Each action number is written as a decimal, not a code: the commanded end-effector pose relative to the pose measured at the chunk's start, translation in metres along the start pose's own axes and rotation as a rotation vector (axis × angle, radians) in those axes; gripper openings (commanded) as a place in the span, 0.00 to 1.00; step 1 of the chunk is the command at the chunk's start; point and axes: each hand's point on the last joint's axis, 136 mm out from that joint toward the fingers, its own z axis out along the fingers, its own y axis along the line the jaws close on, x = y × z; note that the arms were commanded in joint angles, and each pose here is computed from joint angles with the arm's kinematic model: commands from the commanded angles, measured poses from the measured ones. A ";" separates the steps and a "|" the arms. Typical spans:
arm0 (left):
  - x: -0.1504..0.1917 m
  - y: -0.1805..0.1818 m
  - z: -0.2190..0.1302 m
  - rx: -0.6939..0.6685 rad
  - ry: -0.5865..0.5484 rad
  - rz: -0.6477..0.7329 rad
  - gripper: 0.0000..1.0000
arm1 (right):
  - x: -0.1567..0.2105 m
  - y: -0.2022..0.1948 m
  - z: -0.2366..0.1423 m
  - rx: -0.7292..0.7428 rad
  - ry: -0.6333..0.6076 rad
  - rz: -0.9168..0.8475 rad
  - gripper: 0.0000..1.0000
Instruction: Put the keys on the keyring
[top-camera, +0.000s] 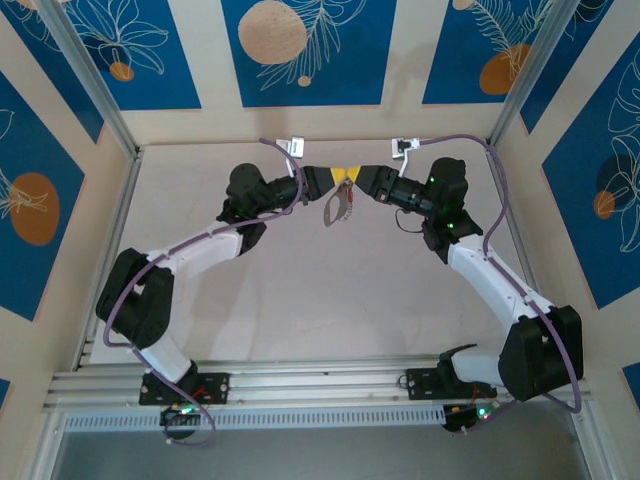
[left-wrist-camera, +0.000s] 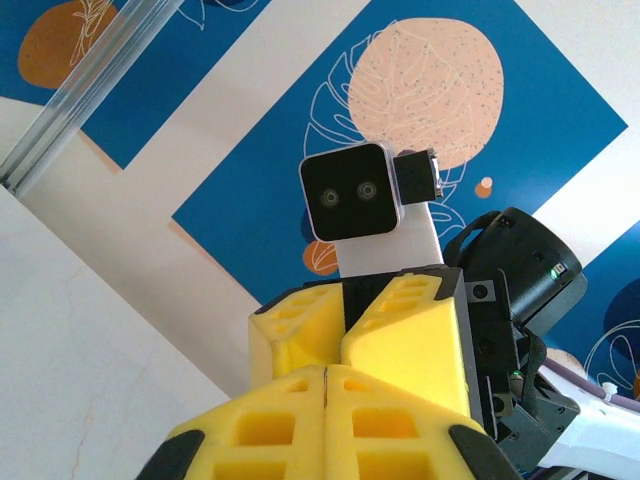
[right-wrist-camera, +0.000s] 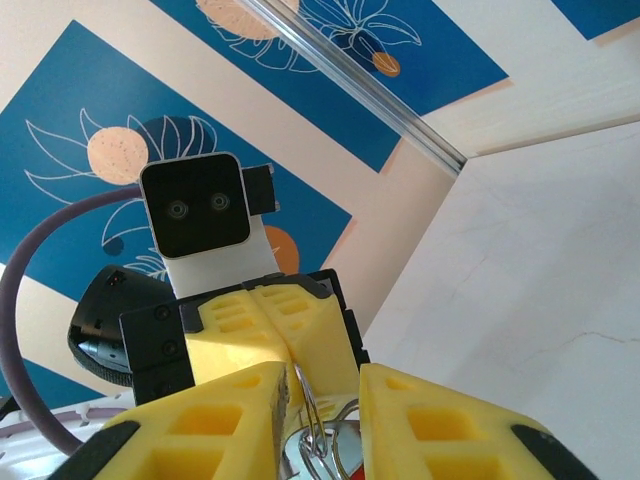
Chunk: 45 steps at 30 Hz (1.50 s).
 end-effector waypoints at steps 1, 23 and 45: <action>-0.016 -0.024 0.006 0.046 -0.036 0.072 0.00 | 0.003 0.008 0.002 -0.029 0.018 -0.013 0.24; -0.020 -0.021 0.000 0.016 0.018 0.120 0.28 | -0.001 0.010 0.009 -0.047 0.139 -0.063 0.00; -0.037 0.004 -0.033 0.029 0.271 0.147 0.47 | -0.009 0.005 0.015 -0.147 0.364 -0.170 0.00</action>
